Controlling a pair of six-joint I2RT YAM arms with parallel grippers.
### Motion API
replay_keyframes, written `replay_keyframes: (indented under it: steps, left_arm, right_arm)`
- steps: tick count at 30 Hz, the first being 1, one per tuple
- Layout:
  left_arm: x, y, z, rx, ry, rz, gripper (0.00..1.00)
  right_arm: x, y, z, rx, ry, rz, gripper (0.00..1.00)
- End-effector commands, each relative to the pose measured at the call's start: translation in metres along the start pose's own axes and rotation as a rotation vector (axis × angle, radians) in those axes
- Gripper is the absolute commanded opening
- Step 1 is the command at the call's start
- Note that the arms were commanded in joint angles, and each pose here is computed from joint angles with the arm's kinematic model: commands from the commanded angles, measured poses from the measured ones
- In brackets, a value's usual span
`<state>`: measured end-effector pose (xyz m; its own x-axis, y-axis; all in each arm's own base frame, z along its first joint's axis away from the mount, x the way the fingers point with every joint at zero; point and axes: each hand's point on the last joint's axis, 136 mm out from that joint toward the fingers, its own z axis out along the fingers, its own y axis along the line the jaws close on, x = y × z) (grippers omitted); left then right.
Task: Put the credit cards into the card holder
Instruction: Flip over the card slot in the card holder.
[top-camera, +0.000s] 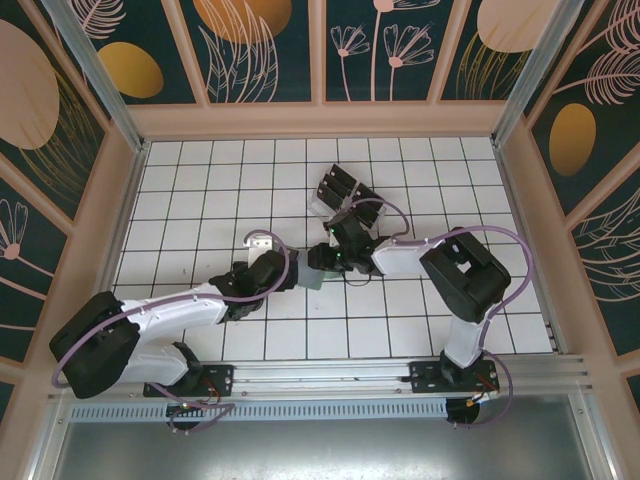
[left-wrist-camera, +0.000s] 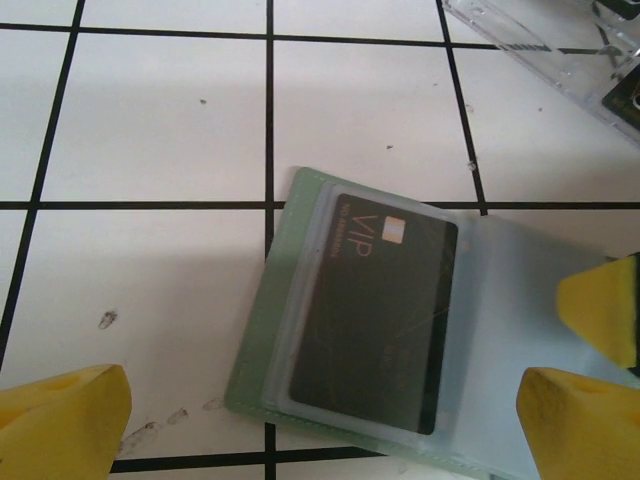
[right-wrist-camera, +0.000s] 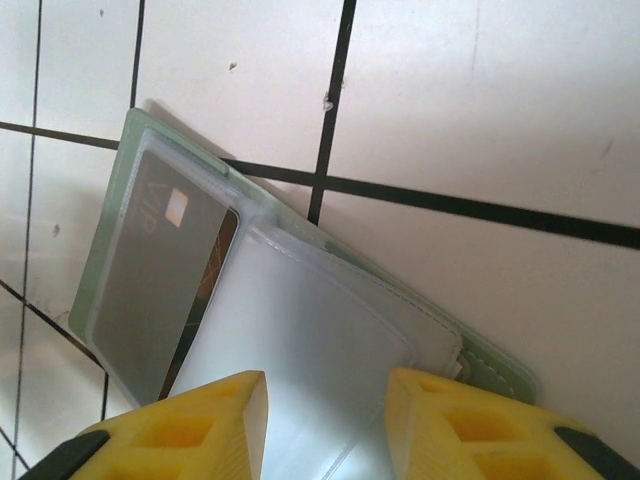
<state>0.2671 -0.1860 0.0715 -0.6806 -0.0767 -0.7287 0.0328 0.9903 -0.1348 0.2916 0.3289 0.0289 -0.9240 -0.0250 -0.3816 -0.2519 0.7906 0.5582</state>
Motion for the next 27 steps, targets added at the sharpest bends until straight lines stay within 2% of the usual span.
replay_keyframes:
  steps: [1,7,19,27]
  left_arm:
    - [-0.003,-0.001,0.000,-0.012,-0.010,0.032,0.99]
    - [-0.005,-0.015,0.003,0.052,-0.009,0.072,0.98]
    - [0.002,-0.033,0.017,0.116,-0.006,0.119,0.99]
    - [0.007,-0.033,0.029,0.088,0.005,0.135,0.98]
  right_arm:
    - [0.020,-0.046,0.006,0.179,0.081,-0.033,0.38]
    - [0.008,-0.042,0.003,0.193,0.072,-0.106,0.37]
    - [0.002,-0.034,0.003,0.153,0.070,-0.046,0.37]
    - [-0.001,-0.028,0.002,0.116,0.062,-0.017,0.37]
